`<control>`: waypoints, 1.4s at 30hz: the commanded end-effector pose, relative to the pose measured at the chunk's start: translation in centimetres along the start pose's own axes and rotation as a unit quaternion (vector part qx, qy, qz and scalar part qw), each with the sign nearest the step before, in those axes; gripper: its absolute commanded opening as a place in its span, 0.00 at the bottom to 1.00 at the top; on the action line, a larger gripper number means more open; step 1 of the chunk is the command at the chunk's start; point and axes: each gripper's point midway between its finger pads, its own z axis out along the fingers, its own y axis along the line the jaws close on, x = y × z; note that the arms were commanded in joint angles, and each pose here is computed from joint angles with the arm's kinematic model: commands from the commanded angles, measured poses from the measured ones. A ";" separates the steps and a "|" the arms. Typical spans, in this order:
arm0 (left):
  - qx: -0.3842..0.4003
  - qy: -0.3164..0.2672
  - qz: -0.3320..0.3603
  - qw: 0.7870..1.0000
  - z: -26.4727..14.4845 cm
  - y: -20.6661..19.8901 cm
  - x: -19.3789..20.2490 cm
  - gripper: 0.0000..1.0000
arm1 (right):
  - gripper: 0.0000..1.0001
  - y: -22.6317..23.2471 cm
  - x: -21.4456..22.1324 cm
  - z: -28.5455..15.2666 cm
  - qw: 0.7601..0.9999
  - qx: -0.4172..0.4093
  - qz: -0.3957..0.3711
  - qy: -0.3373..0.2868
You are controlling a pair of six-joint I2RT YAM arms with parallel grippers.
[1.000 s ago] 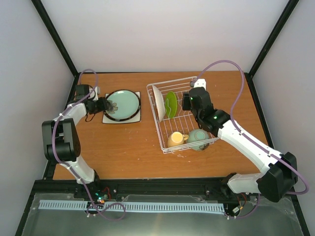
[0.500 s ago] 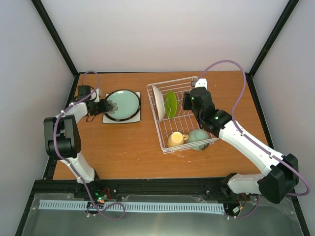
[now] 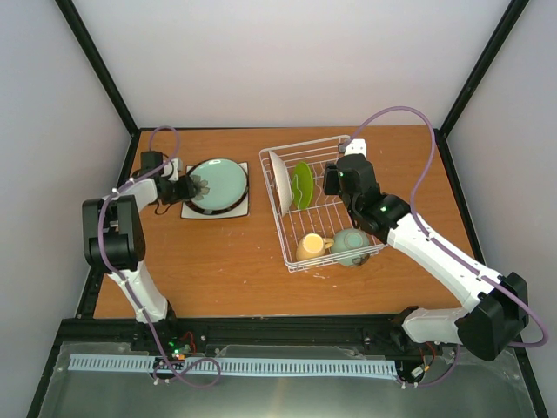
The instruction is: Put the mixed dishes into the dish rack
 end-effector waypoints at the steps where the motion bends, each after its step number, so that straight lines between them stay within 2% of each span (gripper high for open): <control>1: 0.005 0.016 0.002 1.000 1.3 0.4 0.2 0.46 | 0.55 -0.3 -0.9 -0.4 1.000 0.001 0.006 -0.015; 13: 0.051 0.060 -0.009 0.997 4.1 0.2 2.4 0.18 | 0.54 -0.2 -0.5 -0.3 1.000 -0.001 0.008 -0.011; 17: 0.067 0.066 -0.008 0.996 4.3 -0.2 2.7 0.01 | 0.54 -0.3 -0.4 -0.2 1.000 0.000 0.010 -0.009; 28: 0.118 0.031 0.016 0.992 1.9 -3.0 0.4 0.01 | 0.53 -0.1 -0.2 -0.2 1.000 -0.007 0.014 -0.008; 35: 0.182 -0.025 0.050 0.982 -3.2 -7.2 -3.7 0.01 | 0.52 0.0 -0.5 -0.6 1.000 -0.014 0.018 -0.016; 42: 0.210 -0.066 0.086 0.972 -7.5 -10.1 -6.7 0.01 | 0.52 0.8 -1.0 -0.9 0.998 -0.042 0.027 -0.026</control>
